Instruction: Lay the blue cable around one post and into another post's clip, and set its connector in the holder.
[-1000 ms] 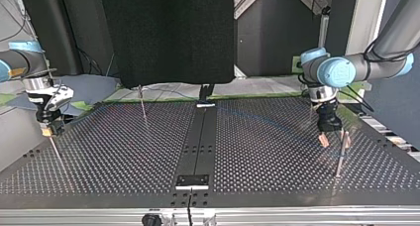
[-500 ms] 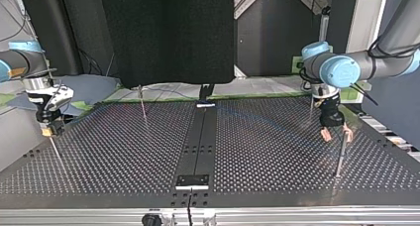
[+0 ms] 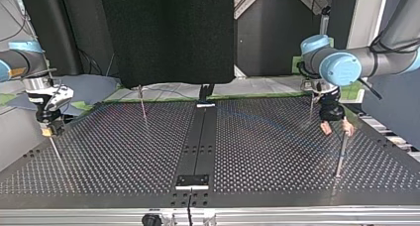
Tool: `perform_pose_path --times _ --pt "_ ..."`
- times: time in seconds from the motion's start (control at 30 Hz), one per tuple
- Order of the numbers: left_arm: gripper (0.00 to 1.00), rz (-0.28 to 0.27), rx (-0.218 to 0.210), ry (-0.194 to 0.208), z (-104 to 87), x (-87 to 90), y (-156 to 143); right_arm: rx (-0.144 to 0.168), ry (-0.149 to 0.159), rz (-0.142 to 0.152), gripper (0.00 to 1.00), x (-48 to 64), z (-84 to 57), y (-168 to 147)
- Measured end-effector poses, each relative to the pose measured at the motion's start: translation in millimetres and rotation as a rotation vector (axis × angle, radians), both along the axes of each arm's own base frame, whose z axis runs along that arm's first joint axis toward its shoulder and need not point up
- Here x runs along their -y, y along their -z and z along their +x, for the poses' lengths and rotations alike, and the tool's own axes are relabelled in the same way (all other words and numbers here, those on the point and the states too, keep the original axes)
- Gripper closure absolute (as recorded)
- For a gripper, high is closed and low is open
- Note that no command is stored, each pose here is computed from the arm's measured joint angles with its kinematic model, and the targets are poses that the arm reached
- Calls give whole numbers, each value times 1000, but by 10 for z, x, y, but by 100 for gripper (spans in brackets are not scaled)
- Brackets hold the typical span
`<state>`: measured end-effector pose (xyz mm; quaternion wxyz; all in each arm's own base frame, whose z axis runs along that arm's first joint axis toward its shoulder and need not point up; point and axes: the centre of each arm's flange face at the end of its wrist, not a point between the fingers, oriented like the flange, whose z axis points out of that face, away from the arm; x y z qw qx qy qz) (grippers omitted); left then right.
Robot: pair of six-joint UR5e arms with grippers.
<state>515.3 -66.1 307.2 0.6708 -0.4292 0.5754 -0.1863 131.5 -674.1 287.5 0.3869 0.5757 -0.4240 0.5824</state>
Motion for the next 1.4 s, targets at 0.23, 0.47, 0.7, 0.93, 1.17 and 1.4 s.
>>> perform_pose_path --times 0.23,0.47,0.7,0.93,1.17,1.4 --pt "0 40 -26 33 -246 109 -50 0 0 0 0 0 0 0" --pt "0 64 -12 95 -477 191 -88 0 0 0 0 0 0 0" --pt "0 121 -44 159 -713 262 -173 0 0 0 0 0 0 0" --pt "0 180 -15 157 -764 267 -567 0 0 0 0 0 0 0" --pt "0 242 22 133 -840 255 -1031 0 0 0 0 0 0 1" --pt "0 305 60 92 -986 248 -1523 0 0 0 0 0 0 0"
